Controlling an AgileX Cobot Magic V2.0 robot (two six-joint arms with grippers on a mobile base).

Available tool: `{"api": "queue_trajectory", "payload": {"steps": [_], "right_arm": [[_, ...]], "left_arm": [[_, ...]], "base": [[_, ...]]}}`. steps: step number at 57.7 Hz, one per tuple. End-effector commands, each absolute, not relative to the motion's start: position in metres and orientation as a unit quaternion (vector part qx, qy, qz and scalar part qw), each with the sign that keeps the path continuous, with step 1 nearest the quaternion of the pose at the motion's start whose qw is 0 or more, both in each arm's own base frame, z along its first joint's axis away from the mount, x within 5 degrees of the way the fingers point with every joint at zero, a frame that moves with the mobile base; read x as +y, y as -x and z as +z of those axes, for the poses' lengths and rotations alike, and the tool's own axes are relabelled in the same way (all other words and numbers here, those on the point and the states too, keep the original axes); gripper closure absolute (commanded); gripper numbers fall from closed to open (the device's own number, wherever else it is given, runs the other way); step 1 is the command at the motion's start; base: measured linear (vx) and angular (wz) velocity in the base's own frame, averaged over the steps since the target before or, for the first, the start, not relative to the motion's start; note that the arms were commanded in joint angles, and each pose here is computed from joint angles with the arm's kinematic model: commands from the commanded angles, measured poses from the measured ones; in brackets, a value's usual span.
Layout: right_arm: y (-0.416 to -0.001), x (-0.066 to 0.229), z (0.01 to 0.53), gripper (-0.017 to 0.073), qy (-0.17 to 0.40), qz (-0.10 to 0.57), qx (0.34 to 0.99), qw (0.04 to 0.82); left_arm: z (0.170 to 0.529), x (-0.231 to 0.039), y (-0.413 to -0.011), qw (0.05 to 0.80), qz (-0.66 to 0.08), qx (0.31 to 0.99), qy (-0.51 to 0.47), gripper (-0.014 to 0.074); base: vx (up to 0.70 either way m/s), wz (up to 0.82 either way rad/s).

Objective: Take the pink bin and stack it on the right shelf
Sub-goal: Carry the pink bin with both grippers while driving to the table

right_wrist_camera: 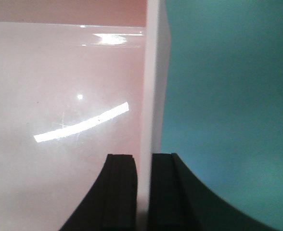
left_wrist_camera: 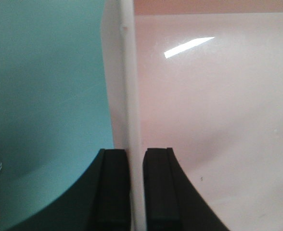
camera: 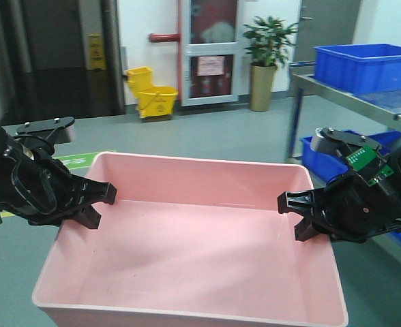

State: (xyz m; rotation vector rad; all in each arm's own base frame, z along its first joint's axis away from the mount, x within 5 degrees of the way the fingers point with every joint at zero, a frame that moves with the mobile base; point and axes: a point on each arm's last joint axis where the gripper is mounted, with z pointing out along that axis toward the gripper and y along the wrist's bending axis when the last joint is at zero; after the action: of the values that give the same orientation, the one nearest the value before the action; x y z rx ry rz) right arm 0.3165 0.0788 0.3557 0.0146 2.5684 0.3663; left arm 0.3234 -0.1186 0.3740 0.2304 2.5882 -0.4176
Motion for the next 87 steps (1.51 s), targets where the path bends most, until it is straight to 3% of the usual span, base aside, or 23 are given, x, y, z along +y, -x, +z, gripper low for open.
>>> {"api": "queue_trajectory", "payload": {"steps": [1, 37, 87], "right_arm": [[-0.3123, 0.076, 0.3846, 0.0568, -0.002, 0.15, 0.928, 0.341], [-0.3123, 0.076, 0.3846, 0.0568, -0.002, 0.149, 0.928, 0.341], [-0.3121, 0.076, 0.3843, 0.0568, -0.001, 0.149, 0.929, 0.339]], "left_arm": [[0.4036, -0.1175, -0.3137, 0.308, -0.18, 0.93, -0.083, 0.0601], [0.4036, -0.1175, -0.3137, 0.308, -0.18, 0.93, -0.083, 0.0601], [0.4036, -0.1175, -0.3137, 0.308, -0.18, 0.93, -0.083, 0.0601]], "base": [[0.2, -0.5], [0.25, -0.37], [0.39, 0.18]]}}
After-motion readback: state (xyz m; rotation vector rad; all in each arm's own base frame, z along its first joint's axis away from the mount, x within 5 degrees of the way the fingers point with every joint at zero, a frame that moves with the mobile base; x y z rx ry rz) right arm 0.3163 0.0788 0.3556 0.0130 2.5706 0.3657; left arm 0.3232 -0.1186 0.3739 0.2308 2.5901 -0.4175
